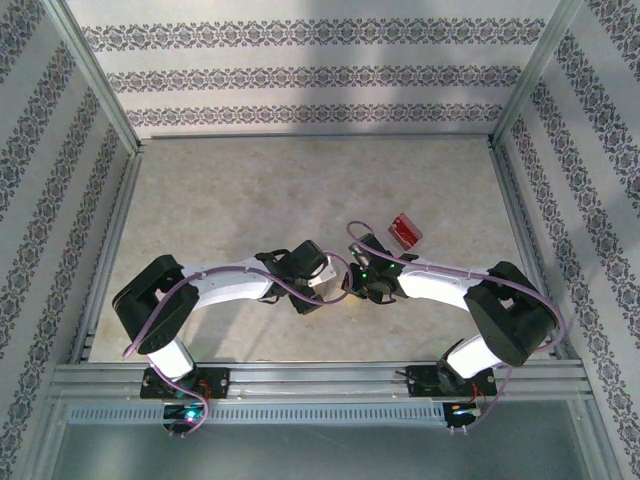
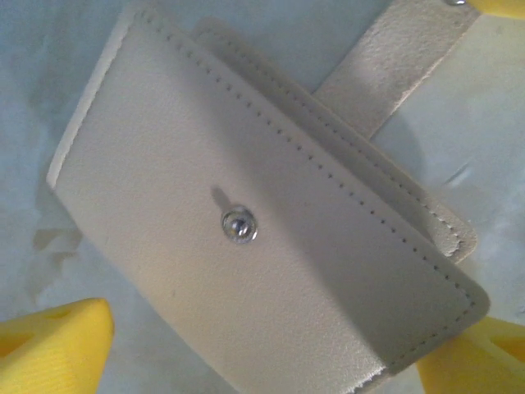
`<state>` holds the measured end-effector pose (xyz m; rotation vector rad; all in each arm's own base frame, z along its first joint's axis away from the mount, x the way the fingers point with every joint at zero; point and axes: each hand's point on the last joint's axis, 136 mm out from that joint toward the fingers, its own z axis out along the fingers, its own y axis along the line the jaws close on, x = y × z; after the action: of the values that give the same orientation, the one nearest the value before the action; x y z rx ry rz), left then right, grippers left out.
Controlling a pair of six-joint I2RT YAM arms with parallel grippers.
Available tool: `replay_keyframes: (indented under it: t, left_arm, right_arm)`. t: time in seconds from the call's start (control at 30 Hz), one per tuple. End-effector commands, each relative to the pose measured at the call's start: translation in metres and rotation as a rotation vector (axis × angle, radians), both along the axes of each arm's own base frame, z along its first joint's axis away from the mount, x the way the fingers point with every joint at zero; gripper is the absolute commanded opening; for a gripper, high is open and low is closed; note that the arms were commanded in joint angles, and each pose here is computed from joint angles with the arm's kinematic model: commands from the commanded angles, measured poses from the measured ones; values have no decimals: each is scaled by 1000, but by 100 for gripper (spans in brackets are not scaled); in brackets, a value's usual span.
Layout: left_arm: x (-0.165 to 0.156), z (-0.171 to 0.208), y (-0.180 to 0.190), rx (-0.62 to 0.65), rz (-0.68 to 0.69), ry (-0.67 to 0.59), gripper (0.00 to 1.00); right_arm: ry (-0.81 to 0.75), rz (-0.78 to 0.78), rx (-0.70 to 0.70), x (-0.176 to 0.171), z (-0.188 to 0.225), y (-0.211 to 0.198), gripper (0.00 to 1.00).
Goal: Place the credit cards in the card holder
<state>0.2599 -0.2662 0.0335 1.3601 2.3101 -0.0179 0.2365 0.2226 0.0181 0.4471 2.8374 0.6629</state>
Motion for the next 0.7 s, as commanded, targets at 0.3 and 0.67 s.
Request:
replay_keyframes:
  t: [0.3,0.67]
  left_arm:
    - [51,50,26,-85,190,-180,81]
    - [92,40,75,-111,458,-102,80]
  right_arm:
    - [73,-2,-49,-17,-23,-16,0]
    - [81,25,-49,-18,-21,-10,0]
